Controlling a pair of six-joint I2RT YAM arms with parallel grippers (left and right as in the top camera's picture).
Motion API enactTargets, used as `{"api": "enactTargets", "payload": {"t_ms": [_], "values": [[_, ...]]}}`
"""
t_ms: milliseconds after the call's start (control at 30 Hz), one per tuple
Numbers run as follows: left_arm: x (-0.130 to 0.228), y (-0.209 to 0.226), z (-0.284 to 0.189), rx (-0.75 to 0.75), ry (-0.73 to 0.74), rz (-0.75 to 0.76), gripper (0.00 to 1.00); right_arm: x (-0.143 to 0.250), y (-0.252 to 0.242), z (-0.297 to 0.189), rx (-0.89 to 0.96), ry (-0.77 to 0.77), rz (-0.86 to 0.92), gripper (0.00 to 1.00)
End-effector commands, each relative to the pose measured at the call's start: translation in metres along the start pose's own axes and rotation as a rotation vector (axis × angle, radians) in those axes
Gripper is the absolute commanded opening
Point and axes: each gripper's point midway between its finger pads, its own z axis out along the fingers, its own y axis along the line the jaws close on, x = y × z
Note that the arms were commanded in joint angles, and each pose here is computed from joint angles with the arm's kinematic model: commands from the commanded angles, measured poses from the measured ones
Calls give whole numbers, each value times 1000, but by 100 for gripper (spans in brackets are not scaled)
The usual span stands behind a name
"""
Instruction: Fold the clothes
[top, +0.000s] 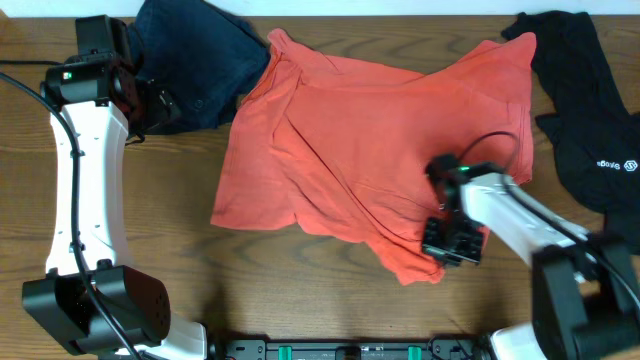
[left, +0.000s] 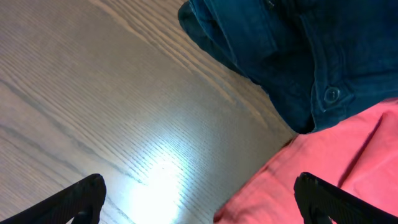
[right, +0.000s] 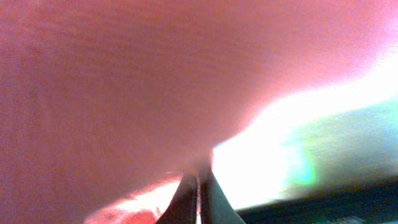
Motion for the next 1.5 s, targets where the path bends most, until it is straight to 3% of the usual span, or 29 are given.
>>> {"api": "enactTargets", "payload": {"t_ms": [0, 600, 800, 1067, 1300, 1467], "values": [[5, 2, 2, -10, 20, 5, 98, -8, -25, -21, -26, -60, 13, 1], [37, 15, -1, -56, 153, 88, 98, -40, -113, -61, -207, -141, 381, 1], [60, -17, -6, 123, 249, 175, 98, -57, -120, -74, -229, -209, 394, 1], [131, -40, -6, 141, 450, 318, 99, -67, -116, -80, -257, -253, 346, 28], [192, -37, 4, 100, 489, 249, 98, -67, -116, -80, -256, -257, 332, 34], [236, -36, 3, 156, 470, 206, 92, -68, -116, -81, -256, -261, 329, 44]]}}
